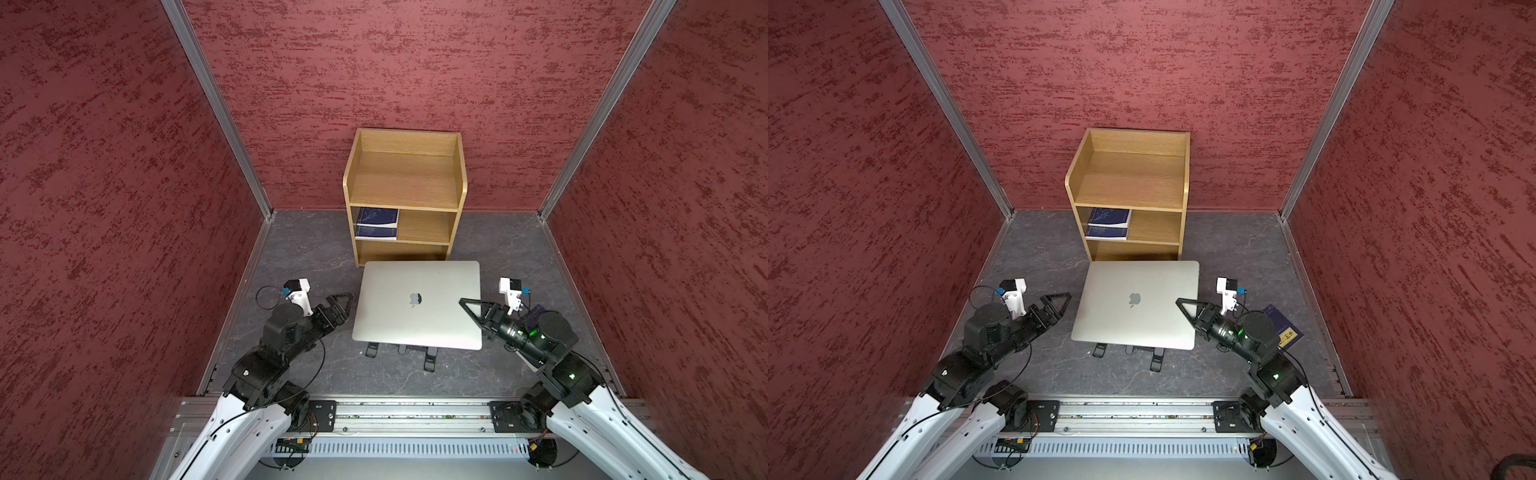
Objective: Close the laptop lid and set it aside
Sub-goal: Pick up the laptop from the computer stand, then place the laptop on the shelf.
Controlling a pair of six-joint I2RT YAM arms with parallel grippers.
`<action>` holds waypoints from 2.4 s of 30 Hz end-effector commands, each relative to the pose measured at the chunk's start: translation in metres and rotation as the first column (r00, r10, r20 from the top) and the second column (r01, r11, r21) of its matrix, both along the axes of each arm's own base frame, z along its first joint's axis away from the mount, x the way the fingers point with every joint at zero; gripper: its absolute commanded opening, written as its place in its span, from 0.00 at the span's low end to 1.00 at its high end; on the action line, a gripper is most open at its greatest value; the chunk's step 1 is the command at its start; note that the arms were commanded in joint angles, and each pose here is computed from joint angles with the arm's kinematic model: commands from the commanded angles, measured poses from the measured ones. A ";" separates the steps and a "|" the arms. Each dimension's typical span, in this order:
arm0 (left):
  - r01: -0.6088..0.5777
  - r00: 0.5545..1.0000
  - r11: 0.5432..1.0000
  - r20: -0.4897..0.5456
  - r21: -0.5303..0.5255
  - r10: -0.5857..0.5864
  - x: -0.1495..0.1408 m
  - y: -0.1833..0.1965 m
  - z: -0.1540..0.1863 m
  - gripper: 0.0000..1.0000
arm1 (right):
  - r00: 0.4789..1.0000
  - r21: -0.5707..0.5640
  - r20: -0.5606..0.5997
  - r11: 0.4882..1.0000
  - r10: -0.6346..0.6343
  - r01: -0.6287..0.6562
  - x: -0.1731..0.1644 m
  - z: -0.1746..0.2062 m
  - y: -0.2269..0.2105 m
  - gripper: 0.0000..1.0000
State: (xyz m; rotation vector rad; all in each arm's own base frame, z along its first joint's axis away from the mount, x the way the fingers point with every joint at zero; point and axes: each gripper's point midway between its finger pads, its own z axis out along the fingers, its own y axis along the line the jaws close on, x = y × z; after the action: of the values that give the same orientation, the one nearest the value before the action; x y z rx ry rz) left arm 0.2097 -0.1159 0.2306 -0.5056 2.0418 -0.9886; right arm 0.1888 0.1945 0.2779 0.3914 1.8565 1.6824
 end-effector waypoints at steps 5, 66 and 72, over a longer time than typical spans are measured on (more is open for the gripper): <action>0.078 0.988 0.975 0.148 -0.209 -0.048 -0.009 -0.014 0.066 1.00 | 0.966 0.235 0.248 0.972 -0.075 0.015 -0.013 0.123 -0.019 0.00; 0.151 0.933 0.827 0.355 -0.541 0.062 0.022 -0.148 0.190 0.89 | 0.795 0.513 0.443 0.844 -0.414 0.154 0.043 0.274 -0.031 0.00; 0.204 0.902 0.810 0.426 -0.551 0.063 0.032 -0.165 0.219 0.82 | 0.797 0.521 0.442 0.841 -0.412 0.146 0.043 0.275 -0.030 0.00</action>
State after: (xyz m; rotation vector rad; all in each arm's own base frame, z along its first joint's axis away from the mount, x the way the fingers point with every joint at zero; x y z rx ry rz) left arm 0.2480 -0.2849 0.4088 -0.5089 1.4638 -1.5549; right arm 0.2782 0.1987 0.4587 0.4107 1.2974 1.6248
